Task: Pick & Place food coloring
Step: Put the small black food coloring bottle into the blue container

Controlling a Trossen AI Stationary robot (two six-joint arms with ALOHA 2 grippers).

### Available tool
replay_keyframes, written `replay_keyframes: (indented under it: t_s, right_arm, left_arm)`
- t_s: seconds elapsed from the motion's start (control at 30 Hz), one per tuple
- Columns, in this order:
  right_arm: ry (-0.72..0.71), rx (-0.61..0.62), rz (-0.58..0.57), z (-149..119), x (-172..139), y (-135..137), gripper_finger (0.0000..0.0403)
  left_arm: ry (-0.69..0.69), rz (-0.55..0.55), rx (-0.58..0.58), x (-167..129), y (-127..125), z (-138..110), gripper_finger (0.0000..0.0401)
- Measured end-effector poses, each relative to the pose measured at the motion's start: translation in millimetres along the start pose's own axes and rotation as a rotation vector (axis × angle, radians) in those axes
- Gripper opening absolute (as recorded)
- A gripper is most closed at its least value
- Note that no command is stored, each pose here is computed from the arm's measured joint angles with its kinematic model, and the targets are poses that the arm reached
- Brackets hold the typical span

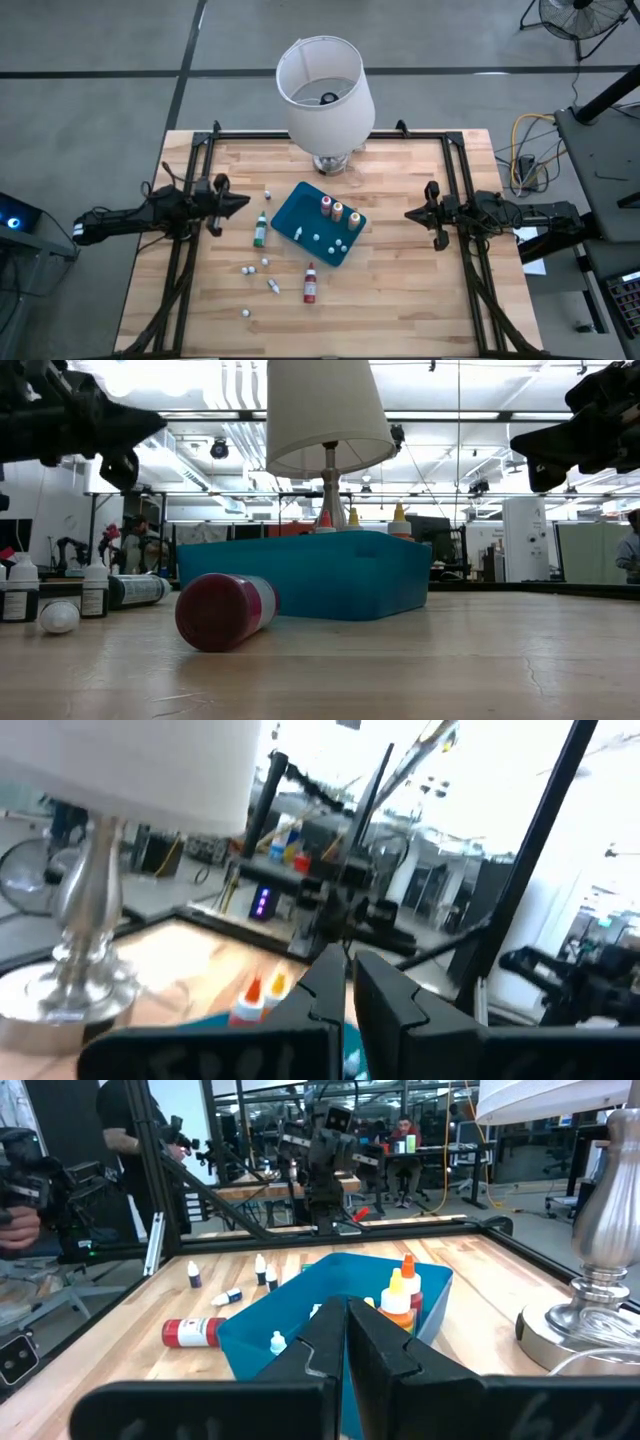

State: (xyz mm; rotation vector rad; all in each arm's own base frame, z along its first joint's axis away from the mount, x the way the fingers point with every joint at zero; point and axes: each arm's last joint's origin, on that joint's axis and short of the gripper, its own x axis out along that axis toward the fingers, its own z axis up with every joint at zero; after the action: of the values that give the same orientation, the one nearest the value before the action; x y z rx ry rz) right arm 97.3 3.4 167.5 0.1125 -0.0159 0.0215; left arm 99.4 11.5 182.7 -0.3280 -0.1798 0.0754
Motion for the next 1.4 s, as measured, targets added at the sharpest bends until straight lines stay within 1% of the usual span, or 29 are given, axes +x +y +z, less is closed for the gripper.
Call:
replay_keyframes:
  t_s: [0.1, 0.23, 0.37, 0.63, 0.8, 0.97, 1.2, 1.4]
  right_arm:
    - [0.000, 0.000, 0.000, 0, 0, 0, 0.0009]
    - [-0.001, 0.000, 0.000, 0, 0, 0, 0.0009]
    - [0.000, 0.000, 0.000, 0, 0, 0, 0.0009]
    - [0.001, 0.000, 0.000, 0, 0, 0, 0.0009]
    - [0.001, 0.000, 0.000, 0, 0, 0, 0.0009]
    - [0.005, 0.000, -0.001, 0, 0, 0, 0.0009]
    - [0.005, 0.000, 0.000, 0, 0, 0, 0.0009]
    - [0.005, 0.000, -0.001, 0, 0, 0, 0.0008]
  left_arm:
    - [-0.004, -0.001, 0.000, 0, -2, 6, 0.0000]
    - [-0.046, -0.015, 0.022, 1, -8, 24, 0.0000]
    - [-0.057, -0.018, 0.037, 4, -13, 38, 0.0000]
    - [-0.069, -0.022, 0.021, 13, -24, 68, 0.0000]
    - [-0.016, -0.003, 0.019, 25, -32, 90, 0.0000]
    - [0.059, 0.055, 0.038, 43, -38, 112, 0.0000]
    - [0.094, 0.069, 0.131, 65, -48, 143, 0.0000]
    - [0.146, 0.083, 0.139, 78, -53, 157, 0.0000]
